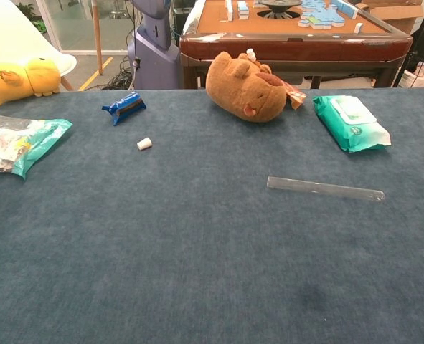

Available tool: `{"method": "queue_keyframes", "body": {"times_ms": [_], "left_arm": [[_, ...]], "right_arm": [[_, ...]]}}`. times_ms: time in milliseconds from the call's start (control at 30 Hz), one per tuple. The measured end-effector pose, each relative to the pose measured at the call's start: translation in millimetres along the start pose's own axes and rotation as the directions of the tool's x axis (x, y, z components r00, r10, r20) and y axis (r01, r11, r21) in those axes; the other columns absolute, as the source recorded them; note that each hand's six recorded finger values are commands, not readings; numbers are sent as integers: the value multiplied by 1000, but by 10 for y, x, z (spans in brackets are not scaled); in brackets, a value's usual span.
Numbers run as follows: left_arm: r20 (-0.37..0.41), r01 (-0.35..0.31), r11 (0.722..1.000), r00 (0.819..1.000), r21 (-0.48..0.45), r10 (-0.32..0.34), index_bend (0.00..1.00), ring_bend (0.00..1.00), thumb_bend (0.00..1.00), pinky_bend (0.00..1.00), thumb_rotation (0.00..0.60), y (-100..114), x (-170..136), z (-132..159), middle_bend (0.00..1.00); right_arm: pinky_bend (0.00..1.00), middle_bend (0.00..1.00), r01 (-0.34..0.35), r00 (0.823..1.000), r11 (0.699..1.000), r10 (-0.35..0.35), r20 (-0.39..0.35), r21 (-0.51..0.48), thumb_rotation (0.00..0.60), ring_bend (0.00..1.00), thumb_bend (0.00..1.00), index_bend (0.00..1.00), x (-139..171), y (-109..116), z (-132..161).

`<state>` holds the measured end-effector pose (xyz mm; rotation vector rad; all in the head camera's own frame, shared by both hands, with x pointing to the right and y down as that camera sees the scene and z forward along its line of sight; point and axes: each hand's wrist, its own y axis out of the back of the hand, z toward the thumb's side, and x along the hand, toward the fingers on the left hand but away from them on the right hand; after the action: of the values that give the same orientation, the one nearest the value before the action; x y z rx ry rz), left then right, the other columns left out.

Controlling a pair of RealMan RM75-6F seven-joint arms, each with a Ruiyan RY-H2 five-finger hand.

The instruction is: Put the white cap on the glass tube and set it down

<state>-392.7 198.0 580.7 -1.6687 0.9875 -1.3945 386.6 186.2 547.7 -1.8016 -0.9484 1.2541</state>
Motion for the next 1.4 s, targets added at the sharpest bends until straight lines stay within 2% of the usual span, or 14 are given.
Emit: {"method": "queue_keyframes", "body": {"times_ms": [67, 133, 233, 367, 533, 633, 733, 1000, 1233, 1400], "left_arm": [[49, 9, 1000, 999, 4, -9, 172, 520, 382, 491, 600, 7, 159, 108, 470], [101, 19, 1000, 995, 12, -20, 181, 586, 397, 635, 600, 12, 335, 235, 529], [176, 45, 999, 983, 31, -50, 182, 737, 501, 862, 600, -8, 577, 425, 710], [253, 120, 991, 958, 64, -132, 181, 882, 613, 997, 600, -109, 850, 645, 849], [329, 207, 971, 914, 123, -237, 185, 995, 691, 1000, 600, -263, 1264, 982, 980], [344, 249, 956, 894, 153, -287, 186, 1000, 706, 1000, 600, -369, 1458, 1150, 1000], [343, 279, 945, 882, 173, -323, 186, 1000, 736, 1000, 600, -469, 1623, 1284, 1000], [307, 325, 916, 870, 233, -387, 108, 1000, 755, 1000, 600, -694, 1972, 1515, 1000], [243, 350, 892, 874, 287, -421, 125, 1000, 755, 1000, 600, -870, 2202, 1583, 1000], [199, 378, 869, 870, 320, -452, 126, 1000, 755, 1000, 600, -1007, 2261, 1571, 1000]], "right_arm": [[297, 418, 7, 1000, 1000, -7, -1, 8, 600, 284, 162, 259, -17, 21, 16], [297, 418, 13, 1000, 1000, -13, -2, 16, 600, 284, 162, 259, -35, 44, 32], [297, 418, 22, 1000, 999, -22, -1, 27, 600, 283, 163, 259, -66, 73, 51], [297, 418, 10, 1000, 1000, -10, 1, 29, 600, 284, 166, 259, -91, 60, 54], [297, 418, 5, 1000, 999, -6, 22, 35, 600, 284, 167, 259, -108, 53, 11], [297, 418, 0, 999, 999, -1, 33, 36, 600, 284, 166, 259, -118, 44, -15], [297, 418, -7, 999, 999, 6, 37, 39, 600, 284, 167, 258, -134, 32, -23], [297, 418, -25, 999, 999, 23, 38, 46, 600, 284, 167, 259, -180, 1, -8], [297, 418, -33, 999, 998, 32, 39, 47, 600, 284, 167, 259, -164, -12, 6], [297, 418, -37, 998, 998, 35, 48, 46, 600, 285, 167, 259, -143, -14, -9]]}}
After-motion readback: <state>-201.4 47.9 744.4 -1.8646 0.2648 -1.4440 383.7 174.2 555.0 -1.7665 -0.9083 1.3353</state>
